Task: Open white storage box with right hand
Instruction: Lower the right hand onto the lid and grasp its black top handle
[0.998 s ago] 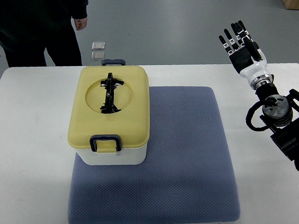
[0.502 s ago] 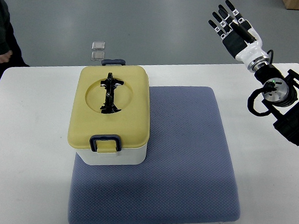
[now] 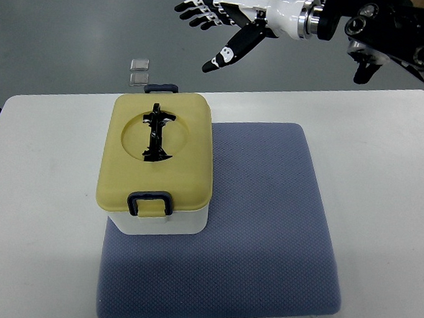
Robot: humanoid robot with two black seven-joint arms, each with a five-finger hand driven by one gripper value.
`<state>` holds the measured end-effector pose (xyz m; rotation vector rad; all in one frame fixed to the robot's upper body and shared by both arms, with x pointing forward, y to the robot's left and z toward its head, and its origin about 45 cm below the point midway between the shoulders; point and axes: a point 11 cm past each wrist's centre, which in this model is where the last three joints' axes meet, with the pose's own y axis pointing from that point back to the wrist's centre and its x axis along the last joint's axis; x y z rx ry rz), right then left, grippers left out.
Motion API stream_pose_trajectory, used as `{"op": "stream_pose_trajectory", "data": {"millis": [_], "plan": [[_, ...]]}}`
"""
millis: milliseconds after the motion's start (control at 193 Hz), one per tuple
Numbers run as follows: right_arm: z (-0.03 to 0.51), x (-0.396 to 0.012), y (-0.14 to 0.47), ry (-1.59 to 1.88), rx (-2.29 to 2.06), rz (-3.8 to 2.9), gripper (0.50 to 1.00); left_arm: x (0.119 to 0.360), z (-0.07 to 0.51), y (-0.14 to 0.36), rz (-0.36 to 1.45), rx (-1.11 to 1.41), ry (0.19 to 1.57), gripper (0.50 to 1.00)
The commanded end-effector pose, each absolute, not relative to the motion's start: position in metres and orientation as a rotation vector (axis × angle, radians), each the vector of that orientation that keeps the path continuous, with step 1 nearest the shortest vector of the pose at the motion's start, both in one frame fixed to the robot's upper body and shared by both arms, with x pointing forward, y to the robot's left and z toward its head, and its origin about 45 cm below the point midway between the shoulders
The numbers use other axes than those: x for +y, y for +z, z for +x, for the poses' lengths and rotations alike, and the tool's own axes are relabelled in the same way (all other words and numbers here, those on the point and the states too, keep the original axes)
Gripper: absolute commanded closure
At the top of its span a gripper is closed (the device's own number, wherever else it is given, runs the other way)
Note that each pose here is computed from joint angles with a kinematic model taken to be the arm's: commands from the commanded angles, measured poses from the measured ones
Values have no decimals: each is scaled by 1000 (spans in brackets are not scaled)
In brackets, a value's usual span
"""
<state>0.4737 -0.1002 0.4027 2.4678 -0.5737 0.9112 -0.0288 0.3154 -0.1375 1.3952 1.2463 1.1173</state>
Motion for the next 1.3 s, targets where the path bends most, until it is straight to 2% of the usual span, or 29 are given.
{"op": "stream_pose_trajectory", "data": {"millis": [0, 181, 253, 916, 1143, 1293], "plan": [[457, -69, 417, 1200, -356, 2273, 568, 315, -29, -138, 1394, 1247, 1116, 500], [428, -36, 397, 1727, 77, 1938, 570, 315, -30, -138, 1395, 1248, 1118, 500], [423, -34, 386, 1836, 163, 1866, 570, 315, -30, -138, 1395, 1248, 1118, 500], [417, -19, 355, 1948, 195, 1856, 581, 315, -30, -137, 1396, 1248, 1117, 500], [417, -19, 342, 1948, 204, 1851, 638, 316, -30, -137, 1397, 1247, 1118, 500], [415, -16, 336, 1962, 202, 1858, 703, 315, -30, -137, 1396, 1248, 1117, 500]]}}
